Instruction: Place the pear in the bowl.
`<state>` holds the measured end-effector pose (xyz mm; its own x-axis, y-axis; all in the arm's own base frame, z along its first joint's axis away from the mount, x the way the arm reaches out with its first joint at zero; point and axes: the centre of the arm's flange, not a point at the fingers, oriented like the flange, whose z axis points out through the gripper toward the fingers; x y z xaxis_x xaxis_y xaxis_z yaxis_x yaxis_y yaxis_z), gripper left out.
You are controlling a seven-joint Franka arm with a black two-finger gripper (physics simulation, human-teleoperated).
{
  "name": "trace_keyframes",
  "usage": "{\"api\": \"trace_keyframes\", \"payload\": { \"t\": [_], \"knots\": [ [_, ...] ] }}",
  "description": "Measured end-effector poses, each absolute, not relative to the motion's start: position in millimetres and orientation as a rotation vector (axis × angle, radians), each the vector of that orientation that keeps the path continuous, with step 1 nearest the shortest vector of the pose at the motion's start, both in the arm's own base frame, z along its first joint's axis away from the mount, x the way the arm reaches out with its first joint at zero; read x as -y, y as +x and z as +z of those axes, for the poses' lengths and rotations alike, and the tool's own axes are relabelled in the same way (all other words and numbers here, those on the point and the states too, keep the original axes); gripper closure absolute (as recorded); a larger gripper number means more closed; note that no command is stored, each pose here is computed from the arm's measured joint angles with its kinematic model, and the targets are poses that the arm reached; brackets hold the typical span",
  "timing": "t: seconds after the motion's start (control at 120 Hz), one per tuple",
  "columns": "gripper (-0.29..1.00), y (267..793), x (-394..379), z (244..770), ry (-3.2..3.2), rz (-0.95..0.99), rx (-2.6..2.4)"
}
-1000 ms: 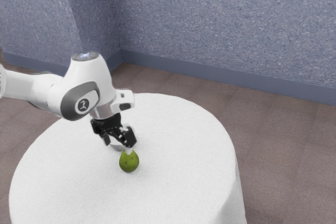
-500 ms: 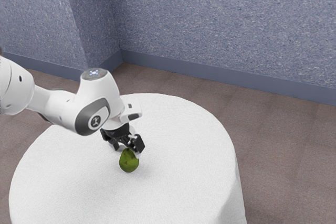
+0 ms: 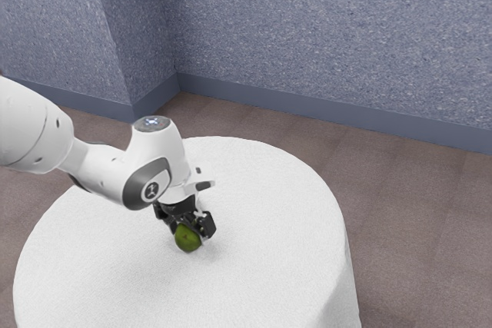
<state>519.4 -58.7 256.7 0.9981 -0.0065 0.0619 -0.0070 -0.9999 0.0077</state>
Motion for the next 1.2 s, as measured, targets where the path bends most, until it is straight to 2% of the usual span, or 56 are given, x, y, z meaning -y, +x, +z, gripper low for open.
{"api": "trace_keyframes", "payload": {
  "t": [0.5,0.758,1.067,1.2],
  "knots": [
    [0.27,522,57,265,3.126,0.118,-0.016],
    [0.43,532,55,290,3.124,0.164,-0.040],
    [0.41,557,23,352,3.131,0.227,-0.141],
    [0.41,571,-15,359,3.150,0.215,-0.229]
  ]
}}
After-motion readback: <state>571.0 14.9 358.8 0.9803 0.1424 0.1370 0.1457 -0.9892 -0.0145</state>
